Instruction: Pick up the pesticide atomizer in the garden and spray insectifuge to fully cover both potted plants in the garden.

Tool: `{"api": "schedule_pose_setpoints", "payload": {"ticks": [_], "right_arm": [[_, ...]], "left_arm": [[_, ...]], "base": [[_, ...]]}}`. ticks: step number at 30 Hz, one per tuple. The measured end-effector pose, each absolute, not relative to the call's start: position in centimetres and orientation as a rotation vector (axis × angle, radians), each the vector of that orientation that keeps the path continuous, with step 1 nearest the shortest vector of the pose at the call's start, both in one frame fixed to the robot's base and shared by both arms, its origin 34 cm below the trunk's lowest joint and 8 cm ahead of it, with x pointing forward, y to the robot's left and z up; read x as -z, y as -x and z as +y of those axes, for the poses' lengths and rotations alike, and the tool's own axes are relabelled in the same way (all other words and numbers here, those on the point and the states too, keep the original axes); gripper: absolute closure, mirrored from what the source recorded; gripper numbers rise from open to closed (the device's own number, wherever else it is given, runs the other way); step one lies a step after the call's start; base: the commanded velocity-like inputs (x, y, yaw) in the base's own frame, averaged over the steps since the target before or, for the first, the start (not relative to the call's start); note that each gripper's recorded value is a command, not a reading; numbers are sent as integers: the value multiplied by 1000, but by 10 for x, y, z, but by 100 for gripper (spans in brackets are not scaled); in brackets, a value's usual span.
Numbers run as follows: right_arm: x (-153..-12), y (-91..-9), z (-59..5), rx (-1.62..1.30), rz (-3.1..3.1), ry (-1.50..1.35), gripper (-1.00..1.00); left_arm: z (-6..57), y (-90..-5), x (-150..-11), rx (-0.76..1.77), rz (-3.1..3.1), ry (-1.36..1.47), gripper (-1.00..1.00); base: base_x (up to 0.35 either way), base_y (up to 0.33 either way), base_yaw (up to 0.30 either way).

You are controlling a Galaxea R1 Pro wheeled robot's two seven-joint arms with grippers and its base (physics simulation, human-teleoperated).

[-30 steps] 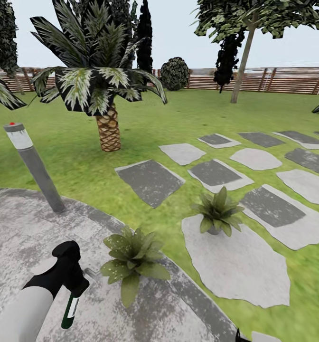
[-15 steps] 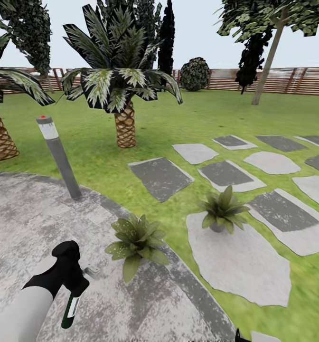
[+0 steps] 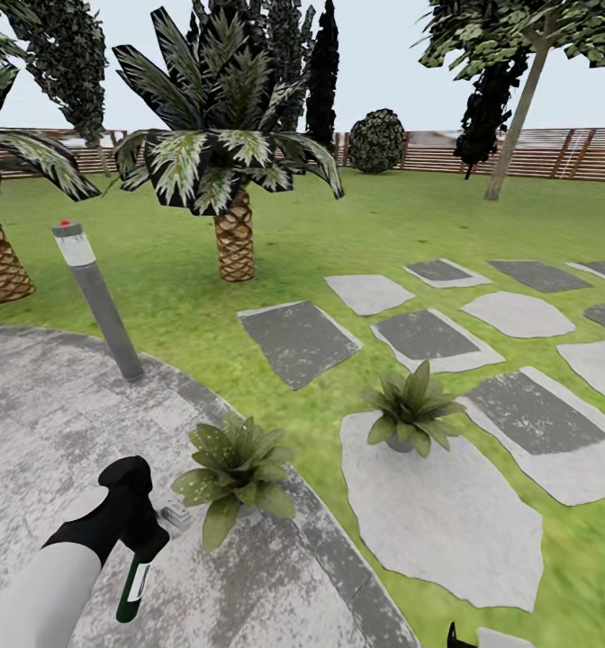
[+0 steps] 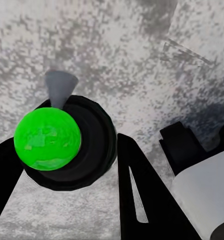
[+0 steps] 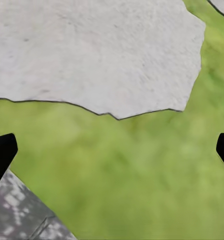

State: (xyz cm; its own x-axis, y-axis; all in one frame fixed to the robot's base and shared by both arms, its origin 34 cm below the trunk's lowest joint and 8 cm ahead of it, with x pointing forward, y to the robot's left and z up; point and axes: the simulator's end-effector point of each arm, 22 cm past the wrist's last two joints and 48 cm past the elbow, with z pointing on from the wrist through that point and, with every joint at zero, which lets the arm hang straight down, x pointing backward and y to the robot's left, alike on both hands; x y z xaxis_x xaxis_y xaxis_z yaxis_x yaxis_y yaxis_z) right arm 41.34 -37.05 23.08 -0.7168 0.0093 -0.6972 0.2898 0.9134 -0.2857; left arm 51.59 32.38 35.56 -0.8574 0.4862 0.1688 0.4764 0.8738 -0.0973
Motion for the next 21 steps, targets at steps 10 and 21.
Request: {"api": "schedule_pose_setpoints", "payload": {"ticks": [10, 21], "right_arm": [[-231, -413, -370, 490, 2329, -212, -100], [-230, -413, -370, 491, 2332, -212, -100]], "left_arm": [[323, -514, -354, -81, -2851, 739, 100], [322, -509, -351, -87, -2839, 740, 100]], "base": [[158, -254, 261], [130, -207, 71]]}}
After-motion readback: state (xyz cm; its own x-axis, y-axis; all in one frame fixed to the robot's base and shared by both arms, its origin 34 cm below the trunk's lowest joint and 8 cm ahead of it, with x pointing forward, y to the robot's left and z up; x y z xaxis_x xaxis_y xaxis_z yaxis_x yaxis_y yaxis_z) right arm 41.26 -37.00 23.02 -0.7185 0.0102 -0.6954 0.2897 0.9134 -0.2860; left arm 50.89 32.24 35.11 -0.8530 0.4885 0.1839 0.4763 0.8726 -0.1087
